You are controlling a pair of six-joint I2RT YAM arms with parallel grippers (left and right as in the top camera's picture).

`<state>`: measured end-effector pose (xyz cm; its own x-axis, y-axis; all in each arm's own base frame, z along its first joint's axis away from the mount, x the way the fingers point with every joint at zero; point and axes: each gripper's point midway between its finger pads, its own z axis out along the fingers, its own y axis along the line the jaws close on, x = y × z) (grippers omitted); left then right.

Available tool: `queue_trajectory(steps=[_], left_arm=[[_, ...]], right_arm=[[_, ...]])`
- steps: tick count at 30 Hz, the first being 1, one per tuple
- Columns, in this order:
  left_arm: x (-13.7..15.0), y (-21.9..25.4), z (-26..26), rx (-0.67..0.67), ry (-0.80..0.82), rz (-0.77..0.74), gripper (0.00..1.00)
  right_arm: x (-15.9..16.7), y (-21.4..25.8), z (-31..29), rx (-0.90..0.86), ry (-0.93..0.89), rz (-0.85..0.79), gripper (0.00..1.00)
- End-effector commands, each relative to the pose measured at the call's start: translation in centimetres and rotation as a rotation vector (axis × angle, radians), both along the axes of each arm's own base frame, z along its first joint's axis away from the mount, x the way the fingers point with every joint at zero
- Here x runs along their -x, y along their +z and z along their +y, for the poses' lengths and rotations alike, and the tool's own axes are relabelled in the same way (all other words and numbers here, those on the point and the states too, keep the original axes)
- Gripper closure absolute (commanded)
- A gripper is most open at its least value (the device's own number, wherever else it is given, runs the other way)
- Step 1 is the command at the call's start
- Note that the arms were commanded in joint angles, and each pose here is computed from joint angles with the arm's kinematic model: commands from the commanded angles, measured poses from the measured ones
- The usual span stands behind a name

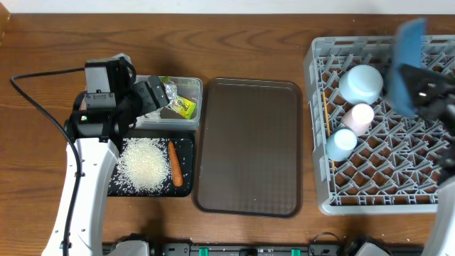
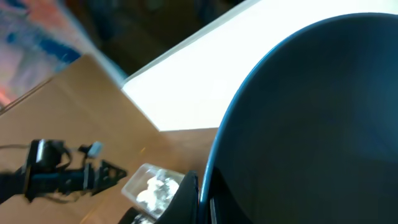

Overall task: Sort waste into correct bins and load items into the dishwasher rack
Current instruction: 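Lift the blue plate and carry it right over the rack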

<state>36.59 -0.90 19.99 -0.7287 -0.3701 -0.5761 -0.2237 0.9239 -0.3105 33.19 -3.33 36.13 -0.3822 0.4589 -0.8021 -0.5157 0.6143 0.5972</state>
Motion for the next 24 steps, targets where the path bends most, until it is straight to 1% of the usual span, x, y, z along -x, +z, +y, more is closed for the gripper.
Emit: queue_trajectory(steps=[1, 8, 12, 19, 24], left_arm=[[0.0, -0.3, 0.4, -0.016, 0.010, 0.008, 0.00], [0.0, -0.3, 0.4, -0.016, 0.010, 0.008, 0.00], [0.0, -0.3, 0.4, -0.016, 0.010, 0.008, 0.00], [0.0, -0.3, 0.4, -0.016, 0.010, 0.008, 0.00], [0.0, -0.3, 0.4, -0.016, 0.010, 0.008, 0.00]], right_arm=[[0.7, -0.8, -2.4, -0.025, -0.007, 0.028, 0.99], [-0.7, -4.4, -7.4, -0.108, -0.096, 0.114, 0.99], [-1.9, -5.5, -8.8, -0.096, -0.100, 0.093, 0.99], [-3.7, -6.5, -10.7, -0.128, -0.112, 0.078, 0.99], [-5.1, -6.8, -12.6, -0.259, -0.190, 0.124, 0.99]])
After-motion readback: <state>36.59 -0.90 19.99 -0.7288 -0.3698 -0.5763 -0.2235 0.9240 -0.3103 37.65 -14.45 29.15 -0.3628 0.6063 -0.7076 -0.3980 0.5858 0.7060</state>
